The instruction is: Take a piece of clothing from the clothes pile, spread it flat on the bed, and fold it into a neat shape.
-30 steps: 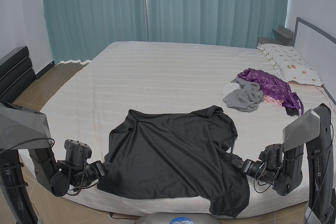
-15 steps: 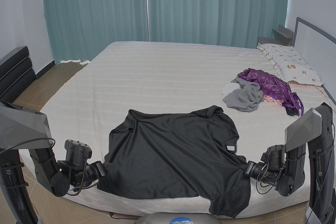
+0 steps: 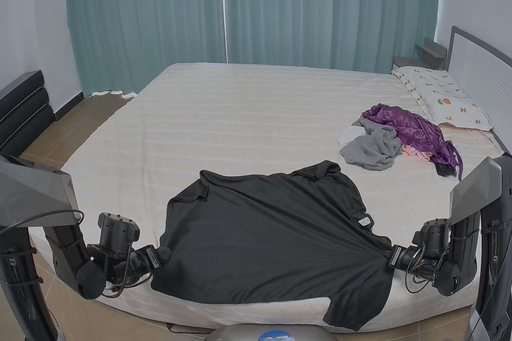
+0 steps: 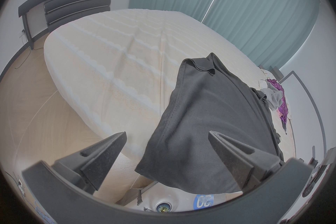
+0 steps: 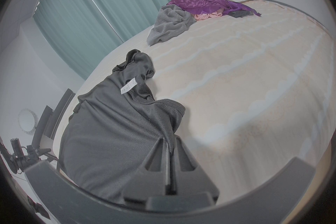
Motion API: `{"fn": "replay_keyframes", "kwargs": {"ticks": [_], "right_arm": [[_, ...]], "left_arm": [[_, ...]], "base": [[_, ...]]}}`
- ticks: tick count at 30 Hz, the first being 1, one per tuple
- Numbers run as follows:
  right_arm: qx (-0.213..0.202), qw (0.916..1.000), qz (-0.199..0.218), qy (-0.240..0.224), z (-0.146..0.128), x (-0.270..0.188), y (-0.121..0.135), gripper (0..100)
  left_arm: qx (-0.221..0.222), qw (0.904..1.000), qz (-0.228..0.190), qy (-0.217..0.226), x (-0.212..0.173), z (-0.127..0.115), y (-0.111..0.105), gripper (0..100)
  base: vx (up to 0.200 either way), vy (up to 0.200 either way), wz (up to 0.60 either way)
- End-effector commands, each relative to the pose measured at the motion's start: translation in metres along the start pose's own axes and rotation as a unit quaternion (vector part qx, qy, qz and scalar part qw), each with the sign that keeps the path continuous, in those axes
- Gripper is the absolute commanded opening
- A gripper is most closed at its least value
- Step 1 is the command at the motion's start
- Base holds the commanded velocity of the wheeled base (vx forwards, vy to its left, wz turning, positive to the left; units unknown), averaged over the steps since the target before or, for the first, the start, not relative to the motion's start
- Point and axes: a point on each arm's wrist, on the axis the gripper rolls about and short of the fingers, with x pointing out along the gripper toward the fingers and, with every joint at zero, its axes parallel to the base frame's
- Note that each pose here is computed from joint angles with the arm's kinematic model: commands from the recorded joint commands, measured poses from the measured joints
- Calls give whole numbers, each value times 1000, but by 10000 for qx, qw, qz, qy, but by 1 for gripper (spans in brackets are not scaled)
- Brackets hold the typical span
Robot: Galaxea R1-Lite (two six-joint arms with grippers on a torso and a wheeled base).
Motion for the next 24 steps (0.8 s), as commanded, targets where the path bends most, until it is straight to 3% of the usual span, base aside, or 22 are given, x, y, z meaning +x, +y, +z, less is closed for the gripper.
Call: {"fn": "replay_keyframes", "kwargs": {"ticks": [1, 7, 8, 18, 24], "right_arm": [[-20, 9999, -62, -86, 4, -4, -5, 0], [-114, 9998, -145, -1, 1, -6, -9, 0], [-130, 9998, -142, 19, 0, -5, -9, 100], [-76, 9995, 86, -278, 14, -12, 0, 100], [260, 9962, 391, -729, 33, -24, 13, 100]], "left_arm": [[-4, 10000, 3, -4, 0, 0, 0, 100], [-7, 10000, -6, -16, 0, 1, 0, 100], [-7, 10000, -6, -16, 0, 1, 0, 100], [-59, 9999, -83, -136, 0, 7, -3, 100], [-207, 9991, -193, -320, -4, 15, -8, 100]], "base": [[0, 0, 0], [0, 0, 0], [0, 0, 0], [0, 0, 0], [0, 0, 0]]}}
